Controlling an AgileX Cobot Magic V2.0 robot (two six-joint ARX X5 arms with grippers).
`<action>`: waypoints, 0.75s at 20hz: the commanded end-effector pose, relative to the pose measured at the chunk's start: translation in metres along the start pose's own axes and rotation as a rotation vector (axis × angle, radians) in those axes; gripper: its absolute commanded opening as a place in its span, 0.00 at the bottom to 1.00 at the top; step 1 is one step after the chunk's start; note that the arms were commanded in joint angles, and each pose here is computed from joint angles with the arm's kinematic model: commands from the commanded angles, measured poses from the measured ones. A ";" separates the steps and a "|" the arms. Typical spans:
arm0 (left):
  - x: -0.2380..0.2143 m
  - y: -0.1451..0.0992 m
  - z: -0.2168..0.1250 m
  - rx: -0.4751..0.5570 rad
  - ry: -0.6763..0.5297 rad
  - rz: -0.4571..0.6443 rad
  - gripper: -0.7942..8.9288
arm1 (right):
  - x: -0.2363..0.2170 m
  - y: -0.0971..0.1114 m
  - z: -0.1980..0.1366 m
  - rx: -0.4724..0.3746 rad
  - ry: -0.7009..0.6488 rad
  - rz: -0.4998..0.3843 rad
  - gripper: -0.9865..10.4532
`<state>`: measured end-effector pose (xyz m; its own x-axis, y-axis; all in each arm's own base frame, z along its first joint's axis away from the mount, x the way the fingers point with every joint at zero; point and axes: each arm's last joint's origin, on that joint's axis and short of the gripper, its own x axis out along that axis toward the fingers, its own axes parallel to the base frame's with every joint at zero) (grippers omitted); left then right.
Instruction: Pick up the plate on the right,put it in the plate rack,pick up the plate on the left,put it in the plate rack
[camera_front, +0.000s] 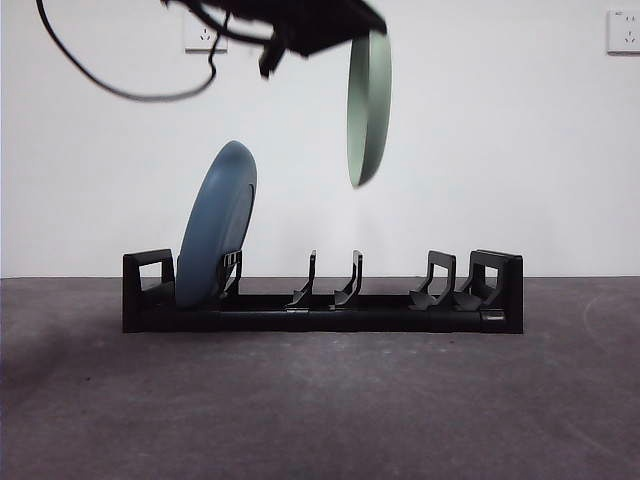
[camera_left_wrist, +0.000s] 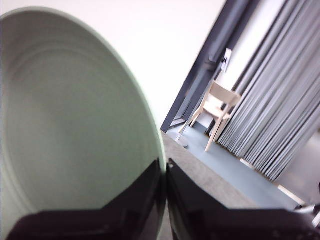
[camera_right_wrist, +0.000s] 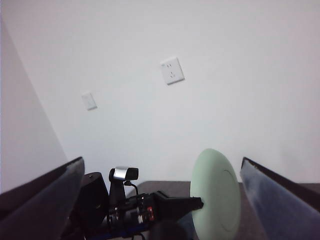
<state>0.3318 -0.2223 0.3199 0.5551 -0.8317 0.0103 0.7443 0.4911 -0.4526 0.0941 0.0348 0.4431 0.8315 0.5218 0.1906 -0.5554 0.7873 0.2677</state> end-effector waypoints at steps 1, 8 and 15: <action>0.001 0.011 -0.003 -0.058 -0.006 0.012 0.07 | 0.001 -0.001 -0.001 -0.025 0.008 -0.026 0.55; 0.002 0.021 -0.008 -0.080 0.019 0.042 0.07 | 0.006 -0.005 -0.005 -0.041 0.030 -0.063 0.55; 0.004 0.028 -0.018 -0.099 0.082 0.076 0.07 | 0.015 -0.009 -0.008 -0.034 0.055 -0.070 0.55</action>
<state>0.3461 -0.2150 0.2978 0.5783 -0.8109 -0.0891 0.6548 0.5265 -0.5422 0.1104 0.0381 0.4359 0.8676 0.4837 0.1157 -0.4966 0.8296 0.2553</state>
